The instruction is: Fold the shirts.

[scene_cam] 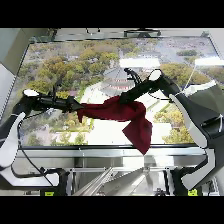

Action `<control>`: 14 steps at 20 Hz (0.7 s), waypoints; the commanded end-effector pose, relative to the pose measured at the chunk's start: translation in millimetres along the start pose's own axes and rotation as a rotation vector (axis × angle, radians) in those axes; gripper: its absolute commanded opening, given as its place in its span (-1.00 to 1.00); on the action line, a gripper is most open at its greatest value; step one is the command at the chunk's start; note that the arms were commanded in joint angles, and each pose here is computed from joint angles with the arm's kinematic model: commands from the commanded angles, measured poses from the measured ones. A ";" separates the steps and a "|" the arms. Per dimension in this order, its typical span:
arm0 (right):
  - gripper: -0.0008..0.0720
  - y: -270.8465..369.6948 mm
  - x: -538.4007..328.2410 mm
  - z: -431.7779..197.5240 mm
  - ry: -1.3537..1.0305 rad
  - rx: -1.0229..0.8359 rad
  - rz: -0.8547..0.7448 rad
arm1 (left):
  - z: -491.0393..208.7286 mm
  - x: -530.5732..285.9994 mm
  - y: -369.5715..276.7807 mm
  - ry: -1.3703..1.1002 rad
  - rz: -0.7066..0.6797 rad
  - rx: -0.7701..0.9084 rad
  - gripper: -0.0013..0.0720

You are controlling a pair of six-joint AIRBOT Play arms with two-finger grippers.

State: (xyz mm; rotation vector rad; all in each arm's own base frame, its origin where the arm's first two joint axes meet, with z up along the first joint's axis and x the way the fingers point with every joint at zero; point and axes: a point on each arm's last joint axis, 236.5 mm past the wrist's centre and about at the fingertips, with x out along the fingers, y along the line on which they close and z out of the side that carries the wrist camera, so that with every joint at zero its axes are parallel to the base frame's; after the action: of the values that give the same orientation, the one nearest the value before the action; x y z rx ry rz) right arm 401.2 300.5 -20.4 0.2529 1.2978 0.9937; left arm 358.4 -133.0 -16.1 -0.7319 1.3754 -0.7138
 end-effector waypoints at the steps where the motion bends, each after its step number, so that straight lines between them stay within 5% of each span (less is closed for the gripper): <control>1: -0.22 -3.3 -15.5 -7.0 0.040 0.034 0.060 | 0.1 5.8 46.6 0.022 -0.018 -0.091 -0.91; 8: -0.22 -24.8 -169.8 -46.2 -0.040 0.196 0.024 | 9.8 -23.3 81.0 -0.058 -0.031 -0.145 -0.91; 13: -0.21 -62.3 -145.8 -143.2 -0.067 0.416 -0.123 | 10.9 -27.2 83.8 -0.069 -0.031 -0.150 -0.91; 14: 0.07 -65.9 -127.8 -161.2 -0.064 0.457 -0.127 | 10.8 -26.0 82.7 -0.067 -0.032 -0.147 -0.91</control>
State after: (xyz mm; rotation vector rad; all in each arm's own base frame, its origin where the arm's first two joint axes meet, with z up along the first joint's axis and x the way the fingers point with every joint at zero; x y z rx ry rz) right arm 336.6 124.0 19.1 0.5043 1.4150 0.7081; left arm 369.0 -64.2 -66.2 -0.8873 1.3718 -0.6123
